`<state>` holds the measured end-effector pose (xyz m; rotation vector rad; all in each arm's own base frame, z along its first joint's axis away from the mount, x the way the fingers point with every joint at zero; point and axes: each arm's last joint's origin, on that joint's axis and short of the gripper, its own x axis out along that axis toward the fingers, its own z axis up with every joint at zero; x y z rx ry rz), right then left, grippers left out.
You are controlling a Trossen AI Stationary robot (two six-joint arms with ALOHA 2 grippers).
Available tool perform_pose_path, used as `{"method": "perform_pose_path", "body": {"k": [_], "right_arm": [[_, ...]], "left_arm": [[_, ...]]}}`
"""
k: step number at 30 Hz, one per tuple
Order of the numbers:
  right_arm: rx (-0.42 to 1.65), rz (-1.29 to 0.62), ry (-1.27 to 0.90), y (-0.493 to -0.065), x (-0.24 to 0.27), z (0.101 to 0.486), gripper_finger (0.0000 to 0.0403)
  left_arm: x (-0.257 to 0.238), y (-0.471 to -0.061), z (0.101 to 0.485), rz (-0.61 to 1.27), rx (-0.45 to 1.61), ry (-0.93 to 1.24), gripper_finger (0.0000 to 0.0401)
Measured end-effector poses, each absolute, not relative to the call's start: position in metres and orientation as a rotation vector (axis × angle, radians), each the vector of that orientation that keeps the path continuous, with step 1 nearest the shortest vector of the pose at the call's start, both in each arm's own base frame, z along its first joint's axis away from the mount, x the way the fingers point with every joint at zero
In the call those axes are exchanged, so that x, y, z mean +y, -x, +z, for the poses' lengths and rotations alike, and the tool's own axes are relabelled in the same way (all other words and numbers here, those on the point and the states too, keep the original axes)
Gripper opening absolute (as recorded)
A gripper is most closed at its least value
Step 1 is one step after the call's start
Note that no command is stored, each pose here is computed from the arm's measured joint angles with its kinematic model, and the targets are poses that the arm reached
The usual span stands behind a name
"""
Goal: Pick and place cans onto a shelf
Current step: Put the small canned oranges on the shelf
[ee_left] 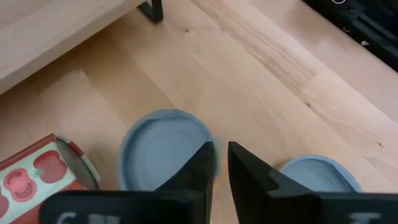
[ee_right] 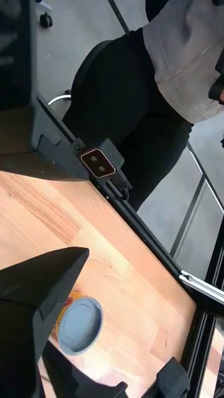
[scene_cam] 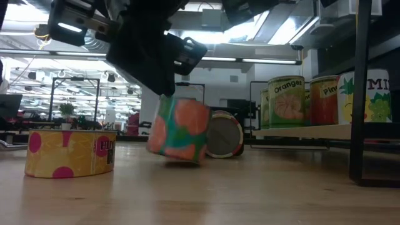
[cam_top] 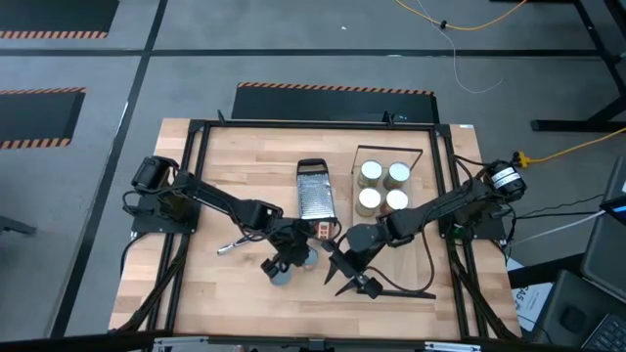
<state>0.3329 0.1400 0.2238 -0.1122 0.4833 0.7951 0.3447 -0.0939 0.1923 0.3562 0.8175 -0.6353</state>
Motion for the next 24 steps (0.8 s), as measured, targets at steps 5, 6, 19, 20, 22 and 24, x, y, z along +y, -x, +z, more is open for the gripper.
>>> {"method": "perform_pose_path", "body": {"k": [5, 6, 19, 20, 22, 24], "right_arm": [[0.483, 0.795, 0.113, -0.333, 0.14, 0.224, 0.0188], [0.484, 0.796, 0.113, -0.333, 0.14, 0.224, 0.0188], [0.471, 0.643, 0.169, -0.338, 0.133, 0.225, 0.0188], [0.464, 0.631, 0.187, -0.338, 0.133, 0.226, 0.0188], [0.448, 0.622, 0.229, -0.34, 0.13, 0.228, 0.0188], [0.431, 0.608, 0.239, -0.345, 0.127, 0.234, 0.0188]], "left_arm": [[-0.094, -0.345, 0.192, -0.635, 0.819, -0.353, 0.0062], [-0.094, -0.345, 0.192, -0.636, 0.819, -0.354, 0.0065], [-0.106, -0.326, 0.233, -0.623, 0.725, -0.297, 0.006], [-0.107, -0.322, 0.24, -0.607, 0.713, -0.298, 0.006], [-0.108, -0.314, 0.249, -0.563, 0.714, -0.299, 0.006], [-0.108, -0.306, 0.259, -0.505, 0.722, -0.305, 0.006]]}}
